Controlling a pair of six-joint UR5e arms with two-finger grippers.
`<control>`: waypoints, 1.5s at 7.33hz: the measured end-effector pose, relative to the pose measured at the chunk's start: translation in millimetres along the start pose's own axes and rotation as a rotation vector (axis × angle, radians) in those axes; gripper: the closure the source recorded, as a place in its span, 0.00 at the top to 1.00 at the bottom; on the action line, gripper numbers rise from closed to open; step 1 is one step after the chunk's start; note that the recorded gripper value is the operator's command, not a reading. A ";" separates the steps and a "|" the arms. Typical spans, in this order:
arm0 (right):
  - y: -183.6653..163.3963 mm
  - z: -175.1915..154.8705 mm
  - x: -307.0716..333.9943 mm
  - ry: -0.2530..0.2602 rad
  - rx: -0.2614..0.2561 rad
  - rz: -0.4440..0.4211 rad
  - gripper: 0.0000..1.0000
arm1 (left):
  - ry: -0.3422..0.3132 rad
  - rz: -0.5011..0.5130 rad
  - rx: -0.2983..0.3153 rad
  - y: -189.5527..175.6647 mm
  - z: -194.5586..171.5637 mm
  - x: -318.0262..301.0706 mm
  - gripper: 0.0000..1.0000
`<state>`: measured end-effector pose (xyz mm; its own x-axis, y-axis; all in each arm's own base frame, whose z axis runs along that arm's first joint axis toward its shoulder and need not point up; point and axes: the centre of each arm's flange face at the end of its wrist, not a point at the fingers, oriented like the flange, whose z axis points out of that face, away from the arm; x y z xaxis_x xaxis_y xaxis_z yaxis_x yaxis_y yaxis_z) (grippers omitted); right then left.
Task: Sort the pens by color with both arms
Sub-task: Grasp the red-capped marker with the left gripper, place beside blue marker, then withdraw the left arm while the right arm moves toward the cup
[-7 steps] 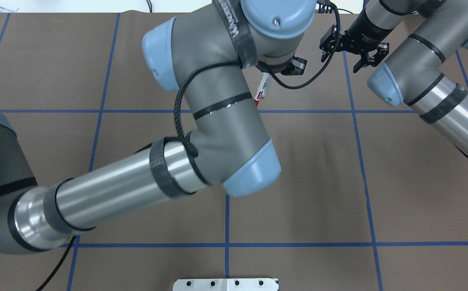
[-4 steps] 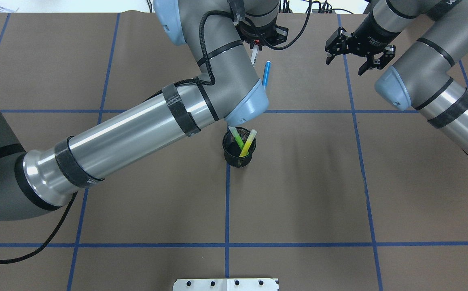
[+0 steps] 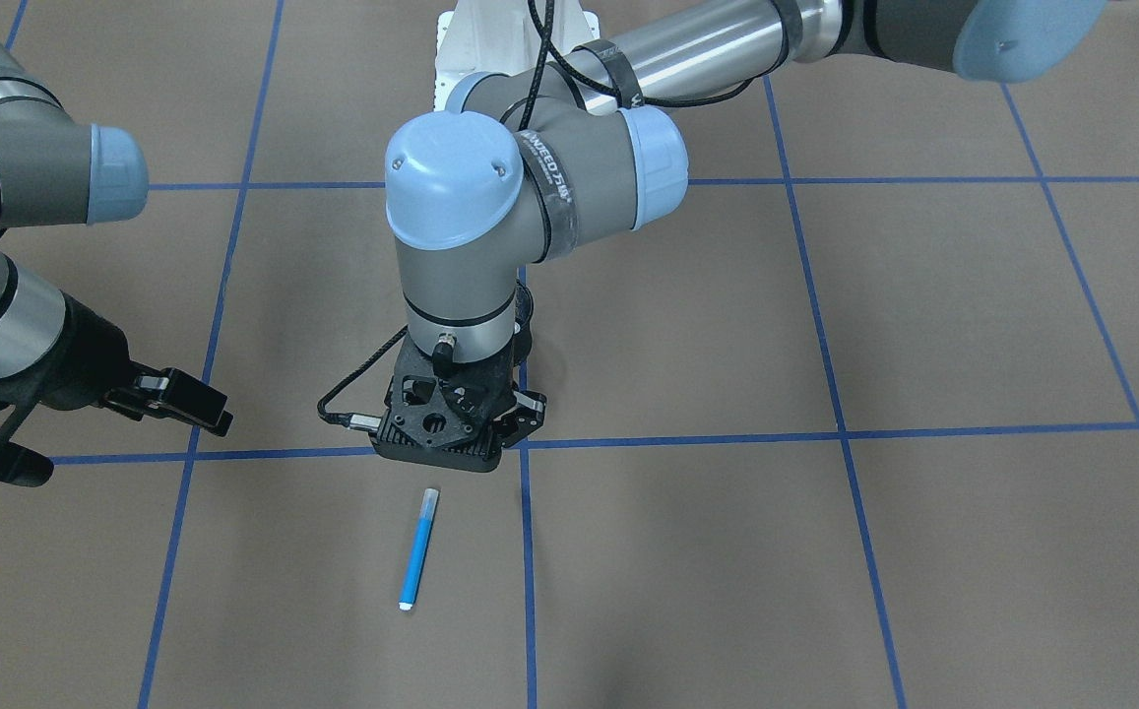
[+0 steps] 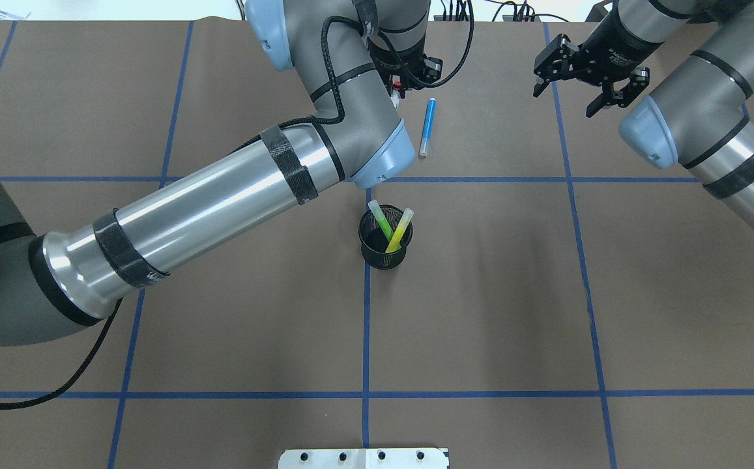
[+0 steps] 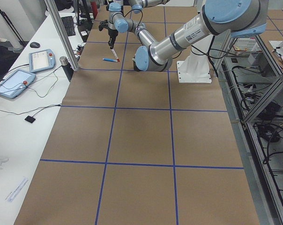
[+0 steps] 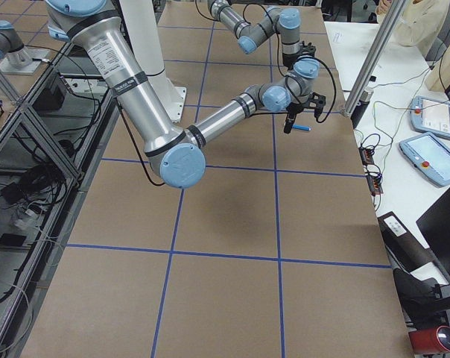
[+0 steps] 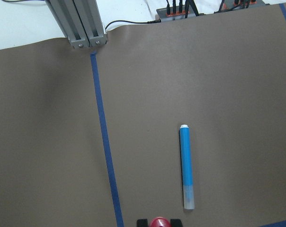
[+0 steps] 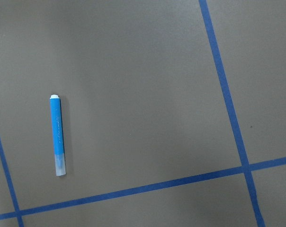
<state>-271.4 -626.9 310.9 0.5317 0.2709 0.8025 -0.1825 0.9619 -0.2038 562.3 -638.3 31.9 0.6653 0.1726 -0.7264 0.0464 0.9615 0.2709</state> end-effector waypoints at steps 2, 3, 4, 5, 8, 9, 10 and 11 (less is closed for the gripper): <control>-1.0 -1.2 1.1 -0.002 -0.001 0.002 0.98 | 0.035 -0.023 -0.019 -0.6 18.3 -1.4 0.03; -1.1 -1.7 0.8 -0.003 -0.001 0.003 0.98 | 0.055 -0.029 -0.009 -2.0 23.1 -1.0 0.06; -1.0 -1.9 0.5 -0.003 0.001 0.004 0.98 | 0.070 -0.031 -0.001 -2.6 25.6 -0.3 0.21; -1.0 -1.5 0.4 -0.002 0.001 0.004 0.98 | 0.080 -0.031 0.004 -2.5 27.4 0.4 0.33; -1.0 -1.0 0.4 -0.001 0.000 0.003 0.98 | 0.092 -0.024 0.007 0.6 30.0 4.1 0.53; -0.7 -1.3 -1.0 -0.002 0.000 0.001 0.98 | 0.098 -0.020 0.009 2.7 31.2 6.1 0.67; -0.2 -2.1 -4.3 -0.004 0.002 0.000 0.98 | 0.105 -0.011 0.011 3.1 30.1 6.6 0.73; 1.5 -0.5 -10.9 -0.003 0.006 0.011 0.98 | 0.122 0.010 0.007 -1.8 22.0 0.5 0.68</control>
<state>-277.0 -628.4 301.6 0.5270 0.2811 0.8020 -0.1928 0.9587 -0.2093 578.9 -644.6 45.0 0.5700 0.2071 -0.7951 0.0461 0.9581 0.2827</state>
